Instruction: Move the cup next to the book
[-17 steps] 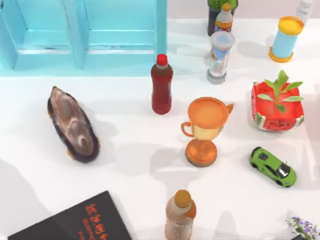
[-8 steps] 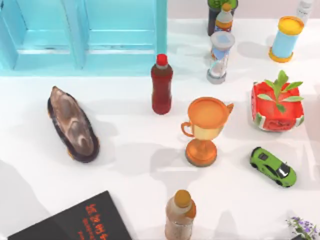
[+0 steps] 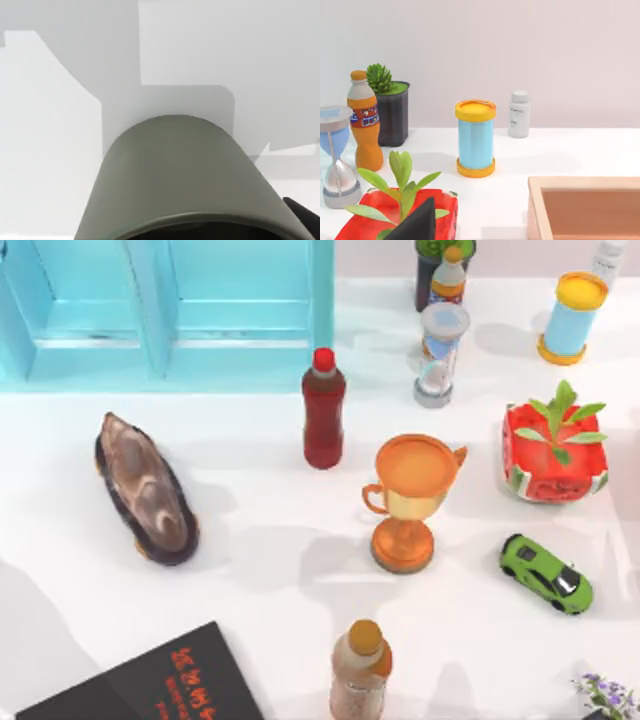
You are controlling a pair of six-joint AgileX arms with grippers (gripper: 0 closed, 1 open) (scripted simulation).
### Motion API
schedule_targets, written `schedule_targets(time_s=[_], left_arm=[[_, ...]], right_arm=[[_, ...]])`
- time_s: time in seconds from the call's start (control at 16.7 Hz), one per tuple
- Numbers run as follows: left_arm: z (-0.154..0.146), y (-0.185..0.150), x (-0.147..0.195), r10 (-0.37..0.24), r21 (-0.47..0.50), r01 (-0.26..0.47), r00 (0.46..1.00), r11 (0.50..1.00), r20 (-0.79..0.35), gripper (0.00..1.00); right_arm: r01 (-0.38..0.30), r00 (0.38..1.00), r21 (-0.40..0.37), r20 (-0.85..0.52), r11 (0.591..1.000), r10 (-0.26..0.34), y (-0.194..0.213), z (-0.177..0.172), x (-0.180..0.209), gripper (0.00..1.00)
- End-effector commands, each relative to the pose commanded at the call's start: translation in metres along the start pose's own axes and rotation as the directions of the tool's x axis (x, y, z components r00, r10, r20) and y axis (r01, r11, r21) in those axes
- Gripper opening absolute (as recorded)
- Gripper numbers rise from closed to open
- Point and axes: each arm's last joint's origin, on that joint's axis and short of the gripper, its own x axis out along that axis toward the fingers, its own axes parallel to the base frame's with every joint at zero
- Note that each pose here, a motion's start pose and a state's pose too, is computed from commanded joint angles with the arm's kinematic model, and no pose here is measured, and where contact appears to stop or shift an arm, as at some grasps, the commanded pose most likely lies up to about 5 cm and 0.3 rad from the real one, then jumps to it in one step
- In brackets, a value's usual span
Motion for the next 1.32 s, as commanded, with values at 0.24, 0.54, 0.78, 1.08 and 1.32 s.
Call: schedule_targets(time_s=[0.24, 0.54, 0.78, 1.08, 1.32], left_arm=[[0.000, 0.000, 0.000, 0.000, 0.000, 0.000, 1.000, 1.000, 0.000, 0.00], [0.001, 0.001, -0.016, -0.008, 0.010, 0.008, 1.000, 1.000, 0.001, 0.00], [0.001, 0.001, -0.044, -0.007, 0.004, 0.007, 1.000, 1.000, 0.004, 0.00], [0.000, 0.001, -0.048, -0.003, 0.003, 0.003, 1.000, 1.000, 0.002, 0.00], [0.016, 0.007, -0.053, 0.004, -0.052, -0.004, 1.000, 0.999, -0.003, 0.00]], right_arm=[[0.000, 1.000, 0.000, 0.000, 1.000, 0.000, 0.000, 0.000, 0.000, 1.00], [0.000, 1.000, 0.000, 0.000, 1.000, 0.000, 0.000, 0.000, 0.000, 1.00], [0.000, 1.000, 0.000, 0.000, 1.000, 0.000, 0.000, 0.000, 0.000, 1.00], [0.000, 1.000, 0.000, 0.000, 1.000, 0.000, 0.000, 0.000, 0.000, 1.00], [0.000, 1.000, 0.000, 0.000, 1.000, 0.000, 0.000, 0.000, 0.000, 1.00]])
